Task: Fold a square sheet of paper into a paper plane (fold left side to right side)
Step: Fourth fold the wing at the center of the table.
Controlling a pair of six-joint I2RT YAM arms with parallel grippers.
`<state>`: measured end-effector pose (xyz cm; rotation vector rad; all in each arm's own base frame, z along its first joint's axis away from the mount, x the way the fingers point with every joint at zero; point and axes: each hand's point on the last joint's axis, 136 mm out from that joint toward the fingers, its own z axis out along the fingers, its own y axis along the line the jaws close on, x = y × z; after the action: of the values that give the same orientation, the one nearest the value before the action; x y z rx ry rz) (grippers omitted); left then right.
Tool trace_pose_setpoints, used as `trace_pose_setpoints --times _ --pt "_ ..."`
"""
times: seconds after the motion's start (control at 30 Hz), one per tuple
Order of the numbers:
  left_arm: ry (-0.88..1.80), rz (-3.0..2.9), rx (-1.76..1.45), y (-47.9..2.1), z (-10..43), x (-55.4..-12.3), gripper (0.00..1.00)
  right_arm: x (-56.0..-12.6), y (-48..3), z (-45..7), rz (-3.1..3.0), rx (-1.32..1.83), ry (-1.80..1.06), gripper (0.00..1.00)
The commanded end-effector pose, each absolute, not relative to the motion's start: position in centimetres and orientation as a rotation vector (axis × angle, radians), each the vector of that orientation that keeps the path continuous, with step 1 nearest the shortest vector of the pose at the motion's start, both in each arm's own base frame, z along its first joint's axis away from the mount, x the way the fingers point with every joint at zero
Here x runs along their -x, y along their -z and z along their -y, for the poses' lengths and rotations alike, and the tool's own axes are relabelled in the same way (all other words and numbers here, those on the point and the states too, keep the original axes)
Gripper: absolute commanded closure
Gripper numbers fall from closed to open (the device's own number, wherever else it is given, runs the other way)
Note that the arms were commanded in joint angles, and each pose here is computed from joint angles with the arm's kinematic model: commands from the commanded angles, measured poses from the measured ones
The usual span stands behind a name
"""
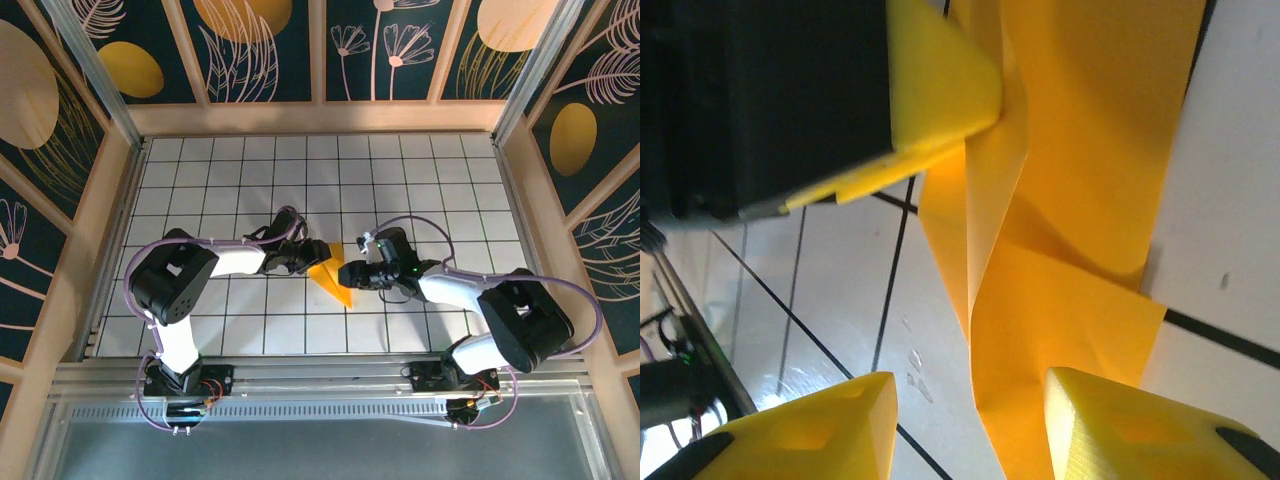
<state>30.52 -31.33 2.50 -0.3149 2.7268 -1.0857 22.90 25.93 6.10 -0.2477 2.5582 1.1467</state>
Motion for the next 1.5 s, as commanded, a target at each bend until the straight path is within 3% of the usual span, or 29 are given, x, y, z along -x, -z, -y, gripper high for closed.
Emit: trace_pose_setpoints --times 0.0,0.7,1.47 --pt "0.915 -2.816 0.396 0.9 29.3 -29.7 0.55 -24.4 -7.7 -26.5 -2.512 0.207 -1.239 0.57" --pt "0.927 -2.807 0.397 0.8 29.4 -29.7 0.55 -24.8 -4.2 -29.7 -2.650 0.229 -1.279 0.62" --pt "0.938 -2.778 0.394 -0.1 29.2 -29.8 0.54 -24.9 -3.7 -29.7 -2.647 0.237 -1.320 0.93"
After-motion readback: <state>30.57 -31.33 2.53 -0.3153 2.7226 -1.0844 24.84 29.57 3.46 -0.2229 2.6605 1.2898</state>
